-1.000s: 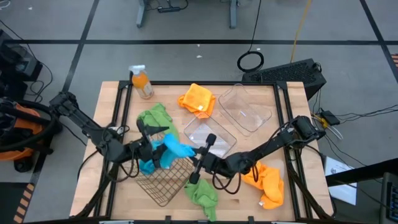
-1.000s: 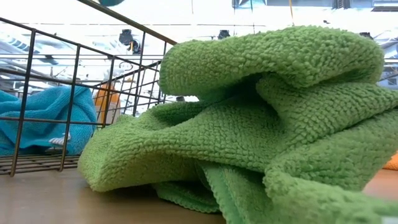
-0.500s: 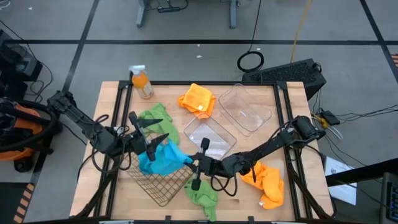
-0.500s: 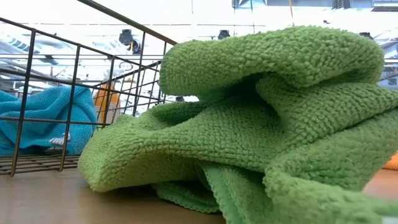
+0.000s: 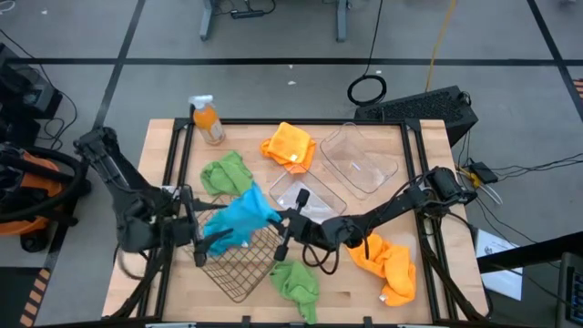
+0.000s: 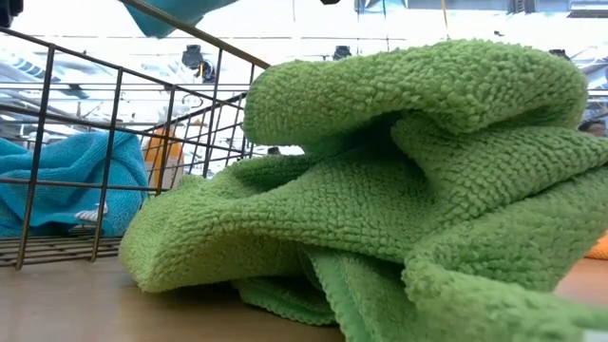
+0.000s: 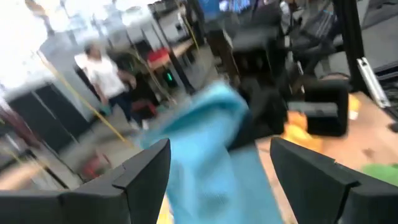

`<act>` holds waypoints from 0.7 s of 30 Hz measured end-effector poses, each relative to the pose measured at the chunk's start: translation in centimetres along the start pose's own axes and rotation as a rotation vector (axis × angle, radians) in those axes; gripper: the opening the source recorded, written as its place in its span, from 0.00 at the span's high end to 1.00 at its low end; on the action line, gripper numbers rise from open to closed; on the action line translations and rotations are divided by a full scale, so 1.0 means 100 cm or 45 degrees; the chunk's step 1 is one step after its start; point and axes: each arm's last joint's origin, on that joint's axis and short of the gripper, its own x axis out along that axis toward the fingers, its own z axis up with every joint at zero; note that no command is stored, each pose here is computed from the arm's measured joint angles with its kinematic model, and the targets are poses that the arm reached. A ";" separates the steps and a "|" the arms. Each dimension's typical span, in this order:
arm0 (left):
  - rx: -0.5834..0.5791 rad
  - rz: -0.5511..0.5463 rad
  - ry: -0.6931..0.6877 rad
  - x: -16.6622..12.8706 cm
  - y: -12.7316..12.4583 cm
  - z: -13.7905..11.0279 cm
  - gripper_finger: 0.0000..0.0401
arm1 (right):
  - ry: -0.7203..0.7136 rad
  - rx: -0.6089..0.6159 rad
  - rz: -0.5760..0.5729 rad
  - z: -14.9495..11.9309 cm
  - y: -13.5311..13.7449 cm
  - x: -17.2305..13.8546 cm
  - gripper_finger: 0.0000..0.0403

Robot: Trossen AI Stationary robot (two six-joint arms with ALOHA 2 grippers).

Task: Sort microfiber towel by color & place in baskets
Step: Put the blue microfiber towel into the wire basket

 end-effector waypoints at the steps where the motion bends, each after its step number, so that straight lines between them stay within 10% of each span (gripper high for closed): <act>1: -0.052 -0.006 0.032 0.001 -0.003 -0.005 0.30 | -0.001 -0.009 -0.001 0.000 0.000 0.000 0.96; 21: -0.215 -0.044 0.254 0.042 -0.012 -0.035 0.19 | 0.005 -0.165 0.015 -0.001 0.001 0.000 0.96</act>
